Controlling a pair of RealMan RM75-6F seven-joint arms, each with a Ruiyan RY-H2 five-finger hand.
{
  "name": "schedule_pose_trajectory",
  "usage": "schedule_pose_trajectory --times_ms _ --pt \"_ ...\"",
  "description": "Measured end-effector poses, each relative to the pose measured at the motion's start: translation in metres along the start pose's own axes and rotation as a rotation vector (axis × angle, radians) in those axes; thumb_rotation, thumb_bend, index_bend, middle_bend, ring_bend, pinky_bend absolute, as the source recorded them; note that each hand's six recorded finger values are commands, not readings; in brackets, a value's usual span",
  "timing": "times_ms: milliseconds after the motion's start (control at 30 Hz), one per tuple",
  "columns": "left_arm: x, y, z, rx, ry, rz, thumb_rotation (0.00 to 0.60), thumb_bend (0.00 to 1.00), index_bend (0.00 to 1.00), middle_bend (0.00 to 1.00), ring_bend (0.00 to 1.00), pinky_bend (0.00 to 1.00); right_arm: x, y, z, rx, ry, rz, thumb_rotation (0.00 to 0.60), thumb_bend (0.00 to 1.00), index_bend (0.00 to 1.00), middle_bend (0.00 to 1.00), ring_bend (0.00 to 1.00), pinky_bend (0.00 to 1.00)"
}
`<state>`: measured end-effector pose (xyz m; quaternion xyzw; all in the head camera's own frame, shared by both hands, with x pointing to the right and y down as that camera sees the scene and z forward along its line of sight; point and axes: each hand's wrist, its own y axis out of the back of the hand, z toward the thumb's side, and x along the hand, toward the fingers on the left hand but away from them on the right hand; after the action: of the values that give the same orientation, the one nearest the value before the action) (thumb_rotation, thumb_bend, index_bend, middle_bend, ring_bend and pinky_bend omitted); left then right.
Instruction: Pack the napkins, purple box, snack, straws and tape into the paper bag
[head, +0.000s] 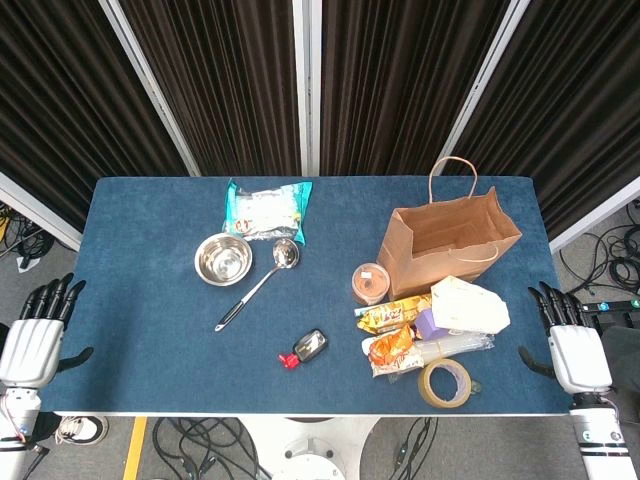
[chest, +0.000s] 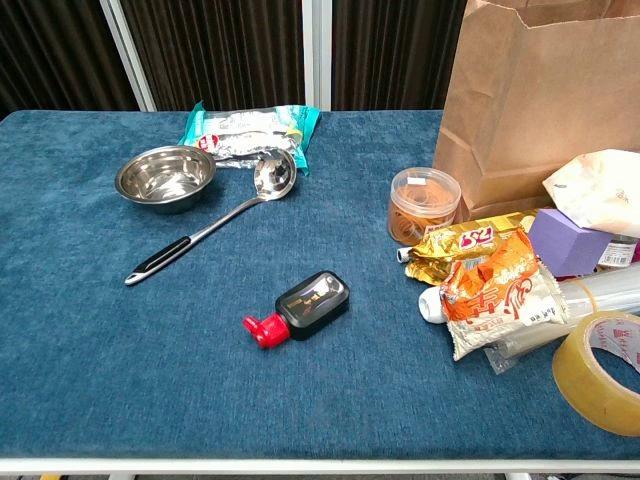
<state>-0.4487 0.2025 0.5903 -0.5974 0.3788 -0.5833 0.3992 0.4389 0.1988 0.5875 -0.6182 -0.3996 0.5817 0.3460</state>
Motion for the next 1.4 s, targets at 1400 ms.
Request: schedule_pose_trajectory --times_ms 1400 --pt "0.001 -0.016 -0.008 0.013 -0.018 -0.043 0.6 0.13 0.06 0.0 0.0 0.12 -0.065 -0.067 0.052 -0.053 -0.001 0.081 0.6 0.23 0.26 0.24 0.18 0.29"
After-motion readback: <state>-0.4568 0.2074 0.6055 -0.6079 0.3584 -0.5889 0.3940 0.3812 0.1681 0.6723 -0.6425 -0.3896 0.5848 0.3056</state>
